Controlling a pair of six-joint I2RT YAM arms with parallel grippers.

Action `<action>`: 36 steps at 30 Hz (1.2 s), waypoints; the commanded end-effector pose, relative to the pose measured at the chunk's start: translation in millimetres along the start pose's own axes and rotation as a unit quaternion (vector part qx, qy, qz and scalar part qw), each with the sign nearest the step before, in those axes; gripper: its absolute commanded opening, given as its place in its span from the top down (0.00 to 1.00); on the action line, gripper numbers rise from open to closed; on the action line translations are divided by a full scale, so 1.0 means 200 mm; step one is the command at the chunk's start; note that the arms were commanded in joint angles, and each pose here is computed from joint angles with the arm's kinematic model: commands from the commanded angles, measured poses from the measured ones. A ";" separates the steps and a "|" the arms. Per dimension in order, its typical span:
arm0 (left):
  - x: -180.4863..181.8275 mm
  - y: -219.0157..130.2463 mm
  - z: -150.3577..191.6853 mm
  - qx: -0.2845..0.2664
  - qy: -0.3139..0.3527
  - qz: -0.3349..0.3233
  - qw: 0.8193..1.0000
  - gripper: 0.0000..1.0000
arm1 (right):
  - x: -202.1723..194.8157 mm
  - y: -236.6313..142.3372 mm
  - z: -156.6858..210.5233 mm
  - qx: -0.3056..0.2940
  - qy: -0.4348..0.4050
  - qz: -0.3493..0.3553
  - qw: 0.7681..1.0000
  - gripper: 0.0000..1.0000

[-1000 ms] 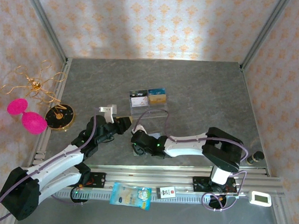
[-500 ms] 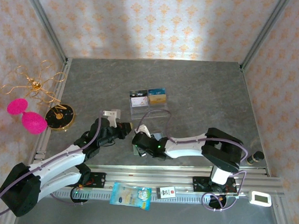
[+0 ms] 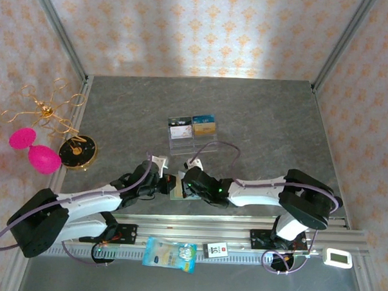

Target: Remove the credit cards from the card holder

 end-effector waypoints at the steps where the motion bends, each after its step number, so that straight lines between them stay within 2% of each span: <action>1: -0.07 0.04 -0.02 0.003 0.011 0.016 1.000 1.00 | -0.01 -0.04 -0.06 -0.032 0.030 0.000 0.999 0.90; 2: -0.08 0.05 -0.01 0.010 0.011 0.019 1.000 1.00 | -0.02 -0.06 -0.06 -0.039 0.035 0.006 0.999 0.82; 4: -0.11 0.08 0.00 0.019 0.013 0.030 0.999 1.00 | -0.06 -0.12 -0.07 -0.059 0.051 0.020 0.997 0.72; 11: -0.32 0.22 0.02 0.058 0.056 0.063 0.995 0.98 | -0.20 -0.33 -0.06 -0.111 0.093 0.050 0.988 0.70; 16: -0.31 0.32 0.08 0.100 0.057 0.057 0.992 0.99 | -0.26 -0.40 -0.04 -0.123 0.121 0.052 0.984 0.69; 18: -0.31 0.28 0.05 0.075 0.054 0.056 0.994 0.99 | -0.26 -0.41 -0.04 -0.120 0.123 0.045 0.984 0.69; 22: -0.29 0.08 -0.06 -0.016 0.047 0.044 0.998 0.96 | -0.23 -0.41 -0.08 -0.113 0.115 0.011 0.987 0.71; 25: -0.18 0.00 -0.07 -0.041 0.034 0.013 0.999 0.96 | -0.16 -0.36 -0.12 -0.083 0.109 -0.056 0.989 0.74; 28: -0.04 -0.04 -0.05 -0.039 0.012 -0.010 0.999 1.00 | -0.11 -0.26 -0.12 -0.027 0.111 -0.105 0.988 0.75; 32: 0.02 -0.05 -0.01 -0.044 0.007 -0.006 0.999 1.00 | -0.05 -0.14 -0.08 0.027 0.114 -0.136 0.984 0.74; 36: 0.03 -0.02 0.00 -0.035 0.018 -0.005 0.999 1.00 | -0.03 -0.06 -0.08 0.050 0.119 -0.137 0.982 0.73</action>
Point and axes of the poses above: each hand's point on the last joint's axis, 136 mm out from that joint toward the fingers, its own y axis out along the fingers, its own x axis along the line the jaws close on, z = x × y, the point moved 6 cm from there along -y, back along the fingers, and after that the axes turned 7 degrees about -y, right-handed, at the moved point
